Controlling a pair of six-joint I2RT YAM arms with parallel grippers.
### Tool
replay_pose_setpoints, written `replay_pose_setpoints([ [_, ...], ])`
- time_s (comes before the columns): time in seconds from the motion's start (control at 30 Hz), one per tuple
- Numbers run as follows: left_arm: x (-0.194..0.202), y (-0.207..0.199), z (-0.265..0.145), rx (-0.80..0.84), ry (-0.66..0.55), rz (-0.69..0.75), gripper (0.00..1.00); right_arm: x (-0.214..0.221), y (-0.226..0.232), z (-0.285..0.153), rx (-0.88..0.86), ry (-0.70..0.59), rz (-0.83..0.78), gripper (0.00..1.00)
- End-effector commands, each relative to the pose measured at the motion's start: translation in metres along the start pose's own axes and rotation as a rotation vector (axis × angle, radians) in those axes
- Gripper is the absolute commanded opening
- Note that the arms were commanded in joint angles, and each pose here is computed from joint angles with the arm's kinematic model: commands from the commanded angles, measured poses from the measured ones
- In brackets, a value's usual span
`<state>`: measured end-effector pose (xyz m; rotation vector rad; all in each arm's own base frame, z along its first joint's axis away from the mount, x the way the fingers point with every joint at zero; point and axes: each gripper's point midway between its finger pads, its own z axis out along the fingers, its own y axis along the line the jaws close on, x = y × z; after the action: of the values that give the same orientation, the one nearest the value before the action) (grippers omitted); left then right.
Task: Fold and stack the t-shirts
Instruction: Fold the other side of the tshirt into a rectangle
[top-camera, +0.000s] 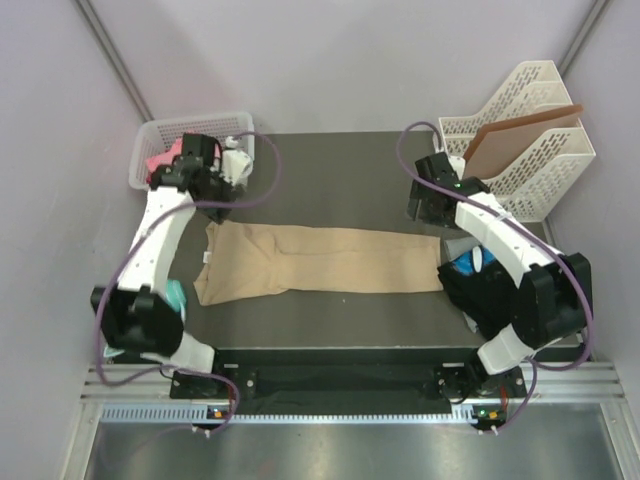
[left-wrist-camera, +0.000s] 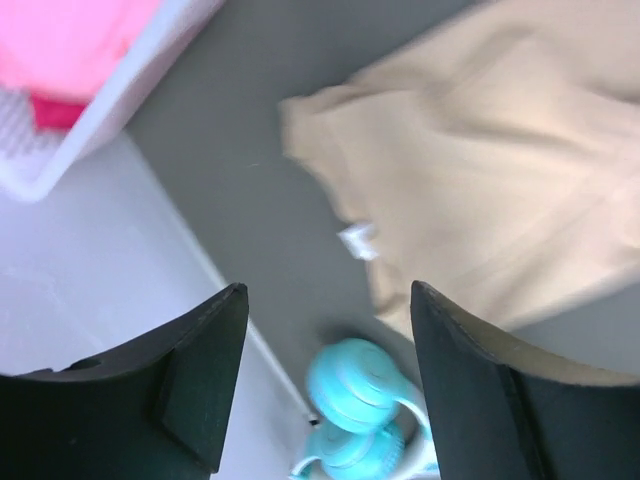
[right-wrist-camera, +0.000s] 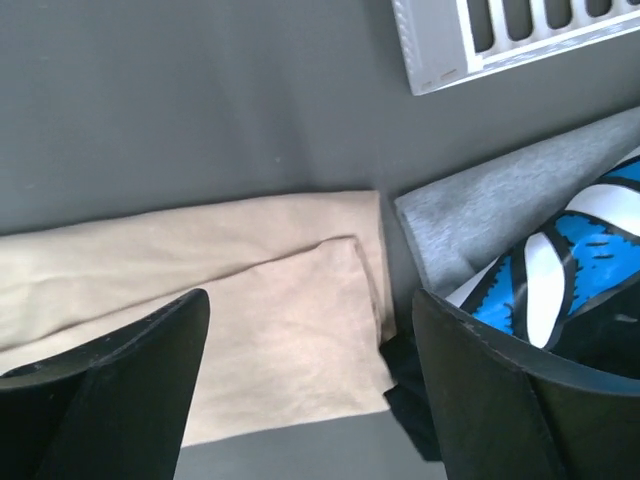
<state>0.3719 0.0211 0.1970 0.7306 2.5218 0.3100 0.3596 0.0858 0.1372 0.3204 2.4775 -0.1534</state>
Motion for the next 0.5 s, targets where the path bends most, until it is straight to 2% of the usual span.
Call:
replay_pose_setpoints([
  [0.0, 0.009, -0.109, -0.04, 0.204, -0.086, 0.173, 0.71, 0.002, 0.017, -0.032, -0.136, -0.009, 0.024, 0.8],
  [0.07, 0.023, -0.143, -0.024, 0.255, -0.05, 0.214, 0.72, 0.016, 0.032, -0.037, -0.229, 0.021, 0.038, 0.79],
  [0.13, 0.028, -0.152, -0.007, 0.272, -0.01, 0.198, 0.71, 0.043, 0.036, -0.034, -0.272, 0.077, 0.04, 0.77],
  [0.17, 0.033, -0.155, 0.009, 0.278, 0.046, 0.177, 0.71, 0.048, 0.039, -0.031, -0.289, 0.079, 0.044, 0.76],
  [0.3, 0.039, -0.143, 0.046, 0.221, 0.145, 0.152, 0.68, 0.084, 0.04, -0.014, -0.3, 0.167, 0.032, 0.74],
  [0.47, 0.042, -0.117, 0.07, 0.193, 0.203, 0.076, 0.68, 0.088, 0.051, -0.003, -0.322, 0.196, 0.023, 0.72],
])
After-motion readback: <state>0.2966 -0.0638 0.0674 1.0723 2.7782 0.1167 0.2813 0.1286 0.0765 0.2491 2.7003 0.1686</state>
